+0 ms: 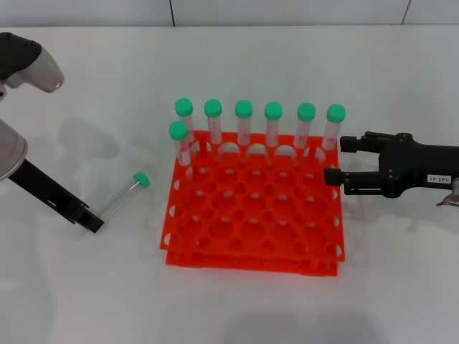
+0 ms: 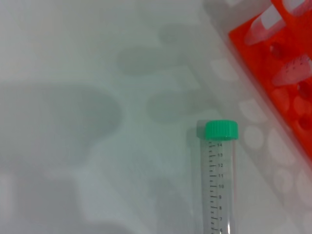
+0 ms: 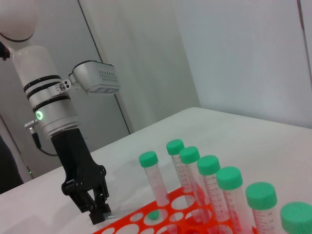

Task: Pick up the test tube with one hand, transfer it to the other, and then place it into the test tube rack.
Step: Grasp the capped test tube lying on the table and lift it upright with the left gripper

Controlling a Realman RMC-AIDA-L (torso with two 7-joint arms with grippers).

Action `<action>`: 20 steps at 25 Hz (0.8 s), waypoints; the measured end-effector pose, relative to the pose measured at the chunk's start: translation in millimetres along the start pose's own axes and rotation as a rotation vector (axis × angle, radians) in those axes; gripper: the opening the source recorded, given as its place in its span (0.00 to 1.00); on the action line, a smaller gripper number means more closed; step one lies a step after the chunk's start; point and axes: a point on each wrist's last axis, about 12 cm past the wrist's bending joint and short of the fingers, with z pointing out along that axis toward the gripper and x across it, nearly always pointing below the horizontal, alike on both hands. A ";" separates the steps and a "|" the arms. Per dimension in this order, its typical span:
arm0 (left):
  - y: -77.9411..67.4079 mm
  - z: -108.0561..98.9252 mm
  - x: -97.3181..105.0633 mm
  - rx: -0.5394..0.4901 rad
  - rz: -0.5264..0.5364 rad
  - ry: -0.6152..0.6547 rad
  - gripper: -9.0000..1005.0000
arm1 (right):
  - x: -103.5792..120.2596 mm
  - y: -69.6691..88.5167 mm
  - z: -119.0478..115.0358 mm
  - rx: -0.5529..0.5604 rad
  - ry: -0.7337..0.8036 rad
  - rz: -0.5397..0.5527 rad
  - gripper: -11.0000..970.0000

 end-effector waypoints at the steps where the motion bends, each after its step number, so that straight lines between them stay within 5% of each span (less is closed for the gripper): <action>1: 0.0 -0.1 -0.1 0.000 0.001 0.000 0.23 | 0.0 -0.1 -0.1 0.000 0.000 0.000 0.86; 20: 2.8 -2.4 -2.2 -0.014 -0.007 -0.029 0.20 | -1.2 -0.9 -0.4 0.005 -0.001 -0.006 0.86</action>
